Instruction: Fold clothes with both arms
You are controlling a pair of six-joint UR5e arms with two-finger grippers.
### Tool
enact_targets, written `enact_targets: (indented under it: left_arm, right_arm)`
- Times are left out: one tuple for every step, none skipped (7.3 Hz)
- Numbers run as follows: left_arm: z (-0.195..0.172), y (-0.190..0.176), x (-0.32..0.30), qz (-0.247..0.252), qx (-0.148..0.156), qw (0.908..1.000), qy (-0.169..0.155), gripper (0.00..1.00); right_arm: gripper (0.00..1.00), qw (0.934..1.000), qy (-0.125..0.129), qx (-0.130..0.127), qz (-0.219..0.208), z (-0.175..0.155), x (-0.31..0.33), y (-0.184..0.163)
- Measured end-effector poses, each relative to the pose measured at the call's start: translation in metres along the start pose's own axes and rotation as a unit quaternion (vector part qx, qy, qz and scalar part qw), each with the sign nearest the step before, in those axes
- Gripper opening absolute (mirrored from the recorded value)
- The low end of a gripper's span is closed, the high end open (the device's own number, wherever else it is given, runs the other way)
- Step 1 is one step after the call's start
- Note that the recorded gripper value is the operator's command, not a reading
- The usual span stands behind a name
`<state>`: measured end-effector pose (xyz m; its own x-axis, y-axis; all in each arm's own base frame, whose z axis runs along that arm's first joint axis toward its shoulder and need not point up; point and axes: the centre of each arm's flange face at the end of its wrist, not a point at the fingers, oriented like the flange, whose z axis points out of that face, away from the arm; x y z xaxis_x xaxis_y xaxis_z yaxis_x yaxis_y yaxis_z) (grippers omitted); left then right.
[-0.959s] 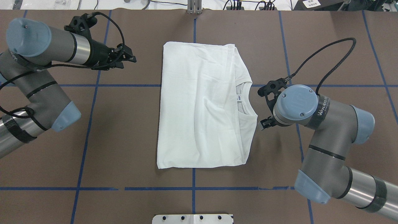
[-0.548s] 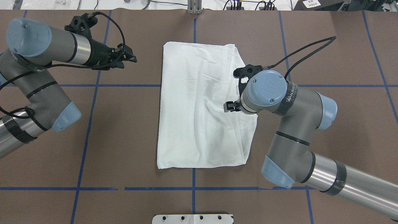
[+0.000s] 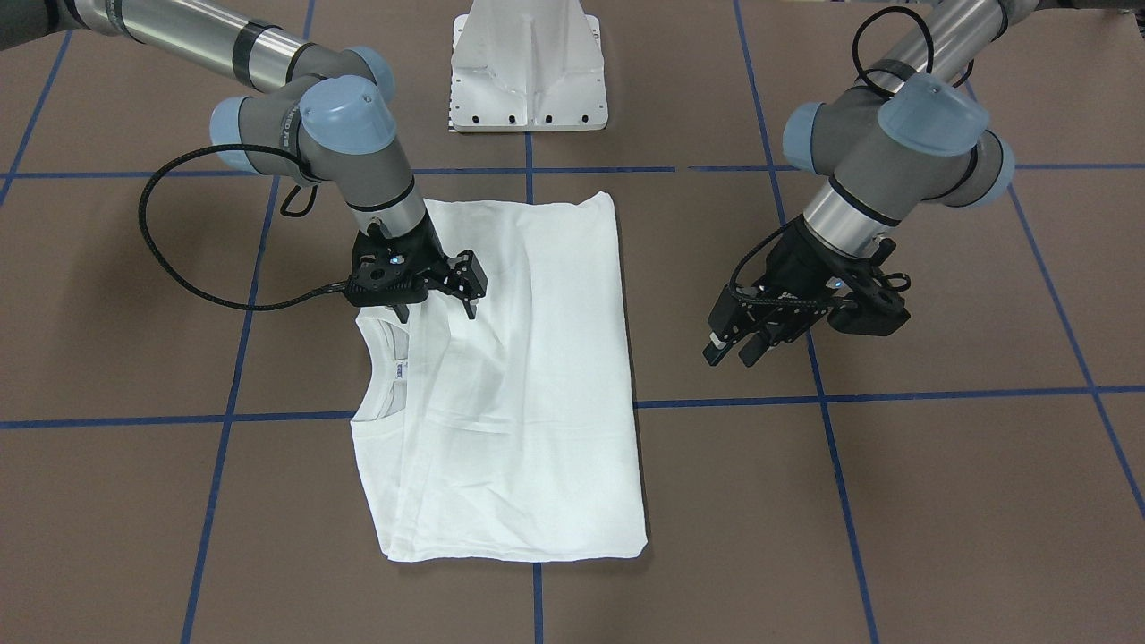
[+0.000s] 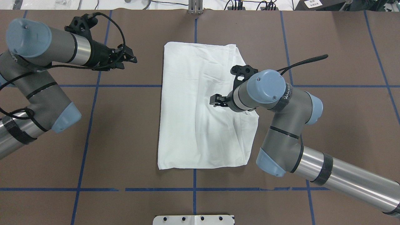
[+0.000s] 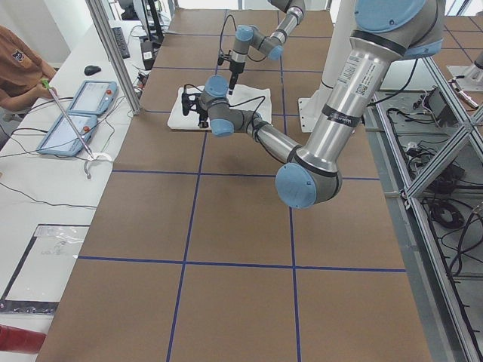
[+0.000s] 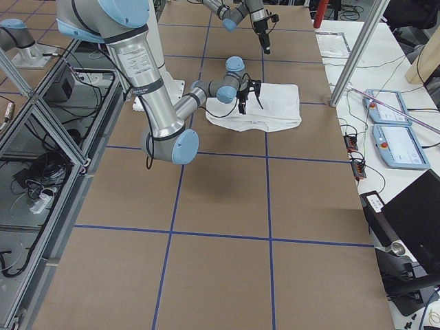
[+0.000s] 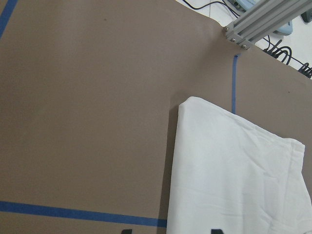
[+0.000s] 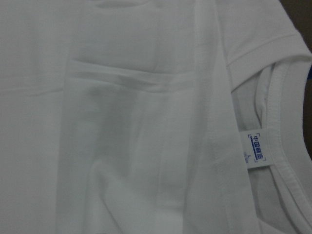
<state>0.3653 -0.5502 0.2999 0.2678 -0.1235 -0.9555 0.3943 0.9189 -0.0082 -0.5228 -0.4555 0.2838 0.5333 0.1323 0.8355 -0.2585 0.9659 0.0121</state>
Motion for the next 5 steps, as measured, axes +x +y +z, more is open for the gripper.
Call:
enact_targets:
  left_arm:
    - [0.0,0.0,-0.0001,0.0,0.0,1.0,0.0,0.62]
    - [0.0,0.0,-0.0001,0.0,0.0,1.0,0.0,0.62]
    - [0.0,0.0,-0.0001,0.0,0.0,1.0,0.0,0.62]
    - [0.0001,0.0,-0.0005,-0.001,0.0,1.0,0.0,0.62]
    - [0.0007,-0.0002,-0.0014,-0.001,0.0,1.0,-0.001,0.63]
  right_arm:
    - [0.8,0.9998,-0.004,-0.012,0.018,0.0009,-0.0001,0.0022]
    - [0.77,0.9995,-0.002,-0.02,0.026,0.0039,0.0018,0.0032]
    - [0.77,0.9992,0.0,-0.027,0.029,0.0071,0.0035,0.004]
    - [0.77,0.9991,0.001,-0.031,0.03,0.0086,0.004,0.0043]
    - [0.76,0.9991,-0.001,-0.031,0.029,0.0091,0.0038,0.0036]
